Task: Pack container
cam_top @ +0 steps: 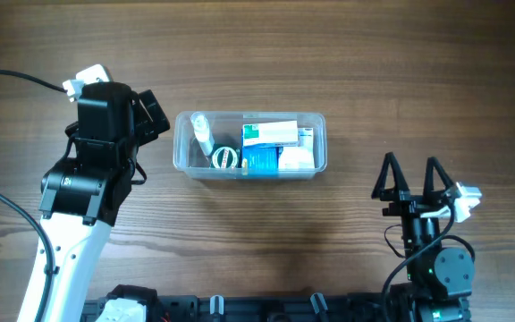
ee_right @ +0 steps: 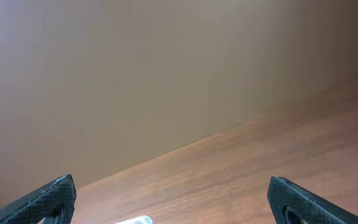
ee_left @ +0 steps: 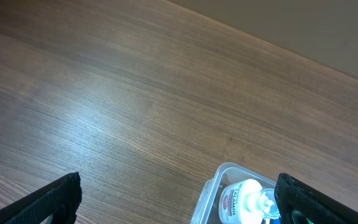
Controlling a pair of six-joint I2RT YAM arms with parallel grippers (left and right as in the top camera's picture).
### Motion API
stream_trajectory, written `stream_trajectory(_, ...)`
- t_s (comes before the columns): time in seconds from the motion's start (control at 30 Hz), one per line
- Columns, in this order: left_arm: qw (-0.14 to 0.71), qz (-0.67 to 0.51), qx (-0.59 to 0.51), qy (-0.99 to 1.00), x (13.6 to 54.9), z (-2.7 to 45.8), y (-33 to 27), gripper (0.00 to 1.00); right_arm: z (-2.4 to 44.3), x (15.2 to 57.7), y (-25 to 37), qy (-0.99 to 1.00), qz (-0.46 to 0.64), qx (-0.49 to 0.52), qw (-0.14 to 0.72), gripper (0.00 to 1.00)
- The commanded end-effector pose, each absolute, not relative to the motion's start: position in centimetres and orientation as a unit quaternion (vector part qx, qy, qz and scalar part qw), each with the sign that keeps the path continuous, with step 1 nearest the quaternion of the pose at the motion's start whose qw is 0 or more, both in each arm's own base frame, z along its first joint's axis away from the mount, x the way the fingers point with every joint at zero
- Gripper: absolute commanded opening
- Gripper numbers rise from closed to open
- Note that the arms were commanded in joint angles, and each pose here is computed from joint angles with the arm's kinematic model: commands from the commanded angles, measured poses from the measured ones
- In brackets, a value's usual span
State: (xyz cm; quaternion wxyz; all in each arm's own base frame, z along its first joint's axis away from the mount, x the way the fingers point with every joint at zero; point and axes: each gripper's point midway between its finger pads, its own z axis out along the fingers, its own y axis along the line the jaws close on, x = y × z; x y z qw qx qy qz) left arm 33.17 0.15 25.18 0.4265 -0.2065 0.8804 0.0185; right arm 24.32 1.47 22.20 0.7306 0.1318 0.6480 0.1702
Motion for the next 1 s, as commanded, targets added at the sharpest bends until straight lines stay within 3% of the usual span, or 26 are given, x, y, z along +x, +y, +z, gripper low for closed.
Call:
stream_trajectory(0.0, 0.431, 0.015, -0.218, 0.875, 33.2, 25.5, 0.4, 1.00, 23.1, 23.8, 2.0, 0.641, 0.128, 0.068, 0.754, 1.00)
stream_trajectory(0.37, 0.432, 0.015, -0.218, 0.875, 33.2, 25.5, 0.4, 1.00, 17.6, 24.6, 2.5, 0.701, 0.136, 0.075, 0.696, 1.00)
stream_trajectory(0.97, 0.432, 0.015, -0.218, 0.875, 33.2, 25.5, 0.4, 1.00, 17.3, 24.7, 2.5, 0.706, 0.134, 0.075, 0.691, 1.00)
